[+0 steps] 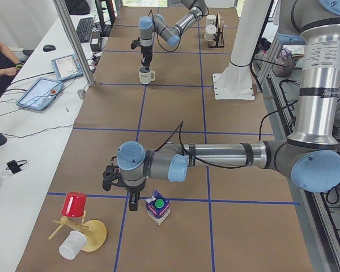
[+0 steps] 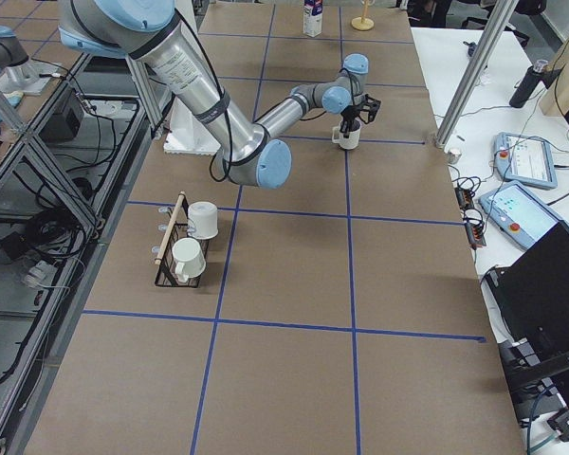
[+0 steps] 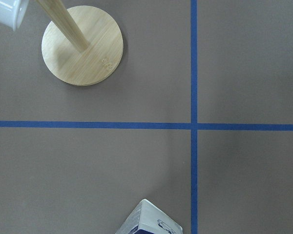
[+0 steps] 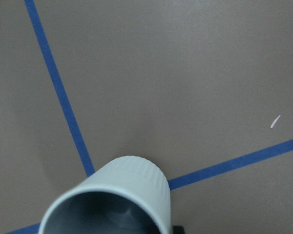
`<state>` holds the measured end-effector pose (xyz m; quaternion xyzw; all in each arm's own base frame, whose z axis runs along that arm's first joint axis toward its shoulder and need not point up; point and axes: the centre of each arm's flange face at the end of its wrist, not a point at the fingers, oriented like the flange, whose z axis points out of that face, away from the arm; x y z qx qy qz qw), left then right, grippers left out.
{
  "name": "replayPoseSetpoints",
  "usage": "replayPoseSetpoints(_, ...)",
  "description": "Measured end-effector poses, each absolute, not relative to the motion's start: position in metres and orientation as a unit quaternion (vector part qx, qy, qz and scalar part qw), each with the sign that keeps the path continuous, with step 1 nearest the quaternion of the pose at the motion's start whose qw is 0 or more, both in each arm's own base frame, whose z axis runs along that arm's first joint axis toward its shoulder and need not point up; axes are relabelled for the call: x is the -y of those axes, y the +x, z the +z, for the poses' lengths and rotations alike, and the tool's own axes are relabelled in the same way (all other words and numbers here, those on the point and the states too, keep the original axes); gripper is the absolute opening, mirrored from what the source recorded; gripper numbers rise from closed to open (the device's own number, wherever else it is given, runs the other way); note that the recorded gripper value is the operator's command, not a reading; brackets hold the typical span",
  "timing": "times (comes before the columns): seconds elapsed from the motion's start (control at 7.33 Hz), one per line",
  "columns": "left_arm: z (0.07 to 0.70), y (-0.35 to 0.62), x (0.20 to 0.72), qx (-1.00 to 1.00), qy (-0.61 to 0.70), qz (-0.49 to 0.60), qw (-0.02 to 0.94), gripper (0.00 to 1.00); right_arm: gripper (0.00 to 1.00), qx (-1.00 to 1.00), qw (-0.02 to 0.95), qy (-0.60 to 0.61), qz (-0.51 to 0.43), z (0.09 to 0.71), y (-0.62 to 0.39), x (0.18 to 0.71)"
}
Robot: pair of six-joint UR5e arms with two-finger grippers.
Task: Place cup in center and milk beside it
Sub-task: 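Lower the mug onto the center and open the right gripper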
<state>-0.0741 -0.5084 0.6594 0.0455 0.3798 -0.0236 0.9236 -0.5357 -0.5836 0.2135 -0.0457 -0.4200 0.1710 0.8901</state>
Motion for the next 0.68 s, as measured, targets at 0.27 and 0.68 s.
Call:
replayPoseSetpoints(0.27,0.658,-0.074,0.51,-0.38,0.046,-0.023,0.924,0.98,1.0,0.432,0.886,-0.048,0.163,0.203,-0.532,0.58)
replayPoseSetpoints(0.68,0.633,-0.074,0.516,-0.392,0.067,-0.012,0.918,0.98,1.0,0.47,0.867,-0.057,0.158,0.186,-0.474,0.589)
